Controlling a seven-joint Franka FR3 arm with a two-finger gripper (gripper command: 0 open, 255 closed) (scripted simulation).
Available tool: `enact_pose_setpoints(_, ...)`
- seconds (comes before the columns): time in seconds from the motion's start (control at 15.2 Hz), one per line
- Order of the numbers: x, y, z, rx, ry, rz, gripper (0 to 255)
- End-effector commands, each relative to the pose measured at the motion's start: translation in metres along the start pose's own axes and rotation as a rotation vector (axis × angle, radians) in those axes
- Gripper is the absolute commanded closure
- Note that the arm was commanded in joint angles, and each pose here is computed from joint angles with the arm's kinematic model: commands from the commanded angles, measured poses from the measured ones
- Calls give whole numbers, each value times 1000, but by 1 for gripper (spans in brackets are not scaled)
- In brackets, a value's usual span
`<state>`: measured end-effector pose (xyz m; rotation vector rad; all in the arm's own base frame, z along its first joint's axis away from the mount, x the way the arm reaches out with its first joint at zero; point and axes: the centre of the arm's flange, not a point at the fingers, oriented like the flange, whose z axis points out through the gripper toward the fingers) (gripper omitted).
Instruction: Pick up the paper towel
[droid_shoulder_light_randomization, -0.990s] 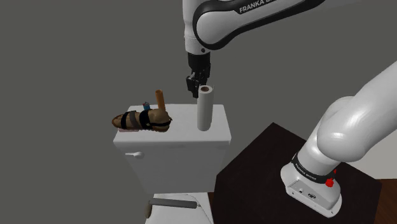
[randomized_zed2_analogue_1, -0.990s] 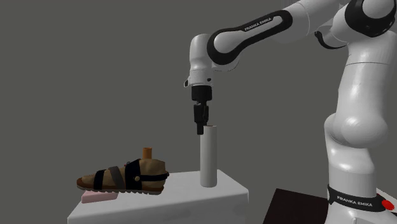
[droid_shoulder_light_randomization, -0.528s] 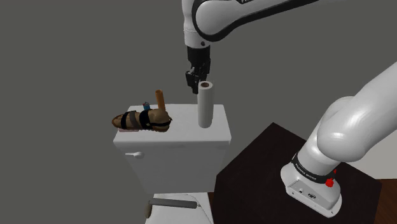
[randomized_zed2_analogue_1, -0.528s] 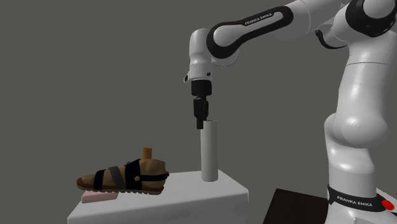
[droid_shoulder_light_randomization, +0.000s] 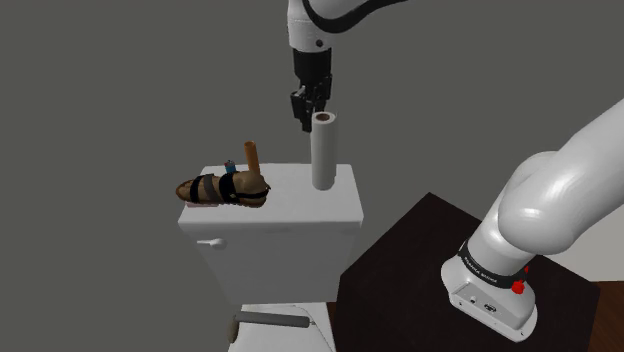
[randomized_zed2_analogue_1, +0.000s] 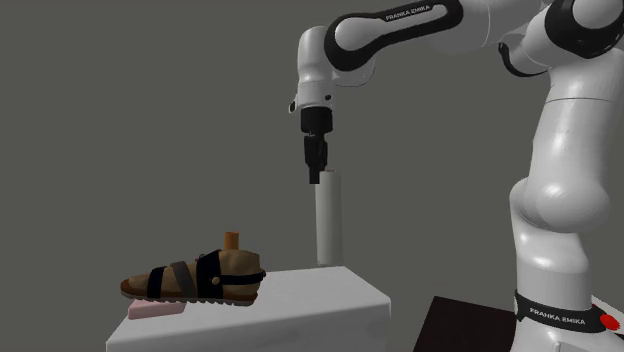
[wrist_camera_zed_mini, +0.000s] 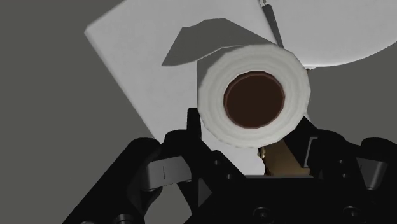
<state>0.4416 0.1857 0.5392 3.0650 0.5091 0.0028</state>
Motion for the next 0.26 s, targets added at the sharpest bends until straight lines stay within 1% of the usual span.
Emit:
enact_pose_setpoints(0.0,-1,-1,-10,0,0,0,255)
enact_pose_setpoints(0.07,-1,-1,-16,0,0,0,255)
enact_pose_setpoints(0.2,-1,-1,-17,0,0,0,255)
